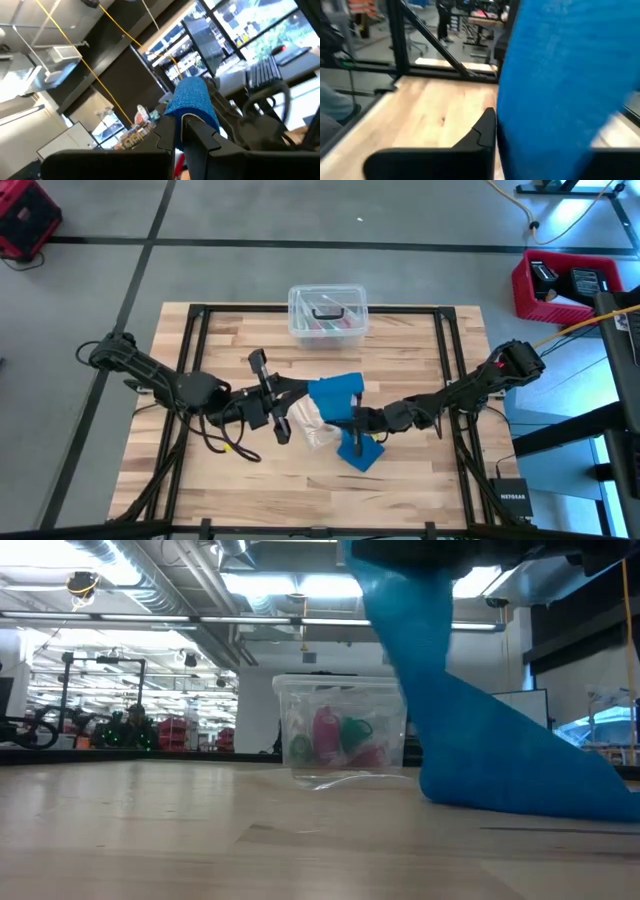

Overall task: Roll bandage
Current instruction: Roll the blue bandage

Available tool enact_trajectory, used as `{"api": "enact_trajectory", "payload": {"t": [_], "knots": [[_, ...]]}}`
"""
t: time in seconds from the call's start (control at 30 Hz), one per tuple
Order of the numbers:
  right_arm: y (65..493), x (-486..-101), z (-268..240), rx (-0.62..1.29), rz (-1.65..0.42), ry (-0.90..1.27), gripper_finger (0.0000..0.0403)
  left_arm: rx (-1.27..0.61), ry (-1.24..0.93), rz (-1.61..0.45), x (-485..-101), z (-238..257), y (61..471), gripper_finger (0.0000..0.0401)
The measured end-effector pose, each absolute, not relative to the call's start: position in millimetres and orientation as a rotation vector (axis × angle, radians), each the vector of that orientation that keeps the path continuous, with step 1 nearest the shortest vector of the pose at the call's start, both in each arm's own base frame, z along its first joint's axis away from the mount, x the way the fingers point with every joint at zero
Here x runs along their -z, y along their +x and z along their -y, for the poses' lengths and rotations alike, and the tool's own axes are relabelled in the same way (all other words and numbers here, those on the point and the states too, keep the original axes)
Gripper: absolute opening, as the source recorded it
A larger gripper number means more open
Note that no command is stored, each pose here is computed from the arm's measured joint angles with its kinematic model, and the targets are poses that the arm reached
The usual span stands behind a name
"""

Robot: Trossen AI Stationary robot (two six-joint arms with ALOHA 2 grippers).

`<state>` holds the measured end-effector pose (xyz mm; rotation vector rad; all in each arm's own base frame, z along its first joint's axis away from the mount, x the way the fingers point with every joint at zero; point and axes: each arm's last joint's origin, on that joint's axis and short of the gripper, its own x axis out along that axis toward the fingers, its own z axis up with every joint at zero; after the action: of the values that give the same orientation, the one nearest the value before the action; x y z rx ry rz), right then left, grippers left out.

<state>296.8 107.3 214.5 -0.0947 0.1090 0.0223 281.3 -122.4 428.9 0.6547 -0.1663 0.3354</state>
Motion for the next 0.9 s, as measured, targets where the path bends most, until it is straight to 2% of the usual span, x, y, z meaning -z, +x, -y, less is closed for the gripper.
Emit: {"api": "enact_trajectory", "payload": {"t": [0.13,0.4,0.53,0.7,0.9], "knots": [[297.0,-219.3,-108.5,-0.06,-0.066,-0.078,0.0066,-0.318,0.654,0.135,-424.9,123.0,282.5,0.0013],[291.4,-245.7,-105.8,-0.033,-0.085,-0.089,0.0197,-0.295,0.657,0.1,-420.3,124.9,283.1,0.0013],[284.2,-262.8,-102.9,-0.036,-0.123,-0.104,0.0241,-0.291,0.654,0.099,-420.0,125.7,282.8,0.0013],[272.8,-288.1,-98.4,-0.035,-0.172,-0.095,0.026,-0.288,0.646,0.094,-419.3,125.8,283.0,0.0013],[267.3,-321.9,-95.8,-0.031,-0.094,-0.031,0.0243,-0.292,0.625,0.088,-418.3,123.8,284.1,0.0013]]}}
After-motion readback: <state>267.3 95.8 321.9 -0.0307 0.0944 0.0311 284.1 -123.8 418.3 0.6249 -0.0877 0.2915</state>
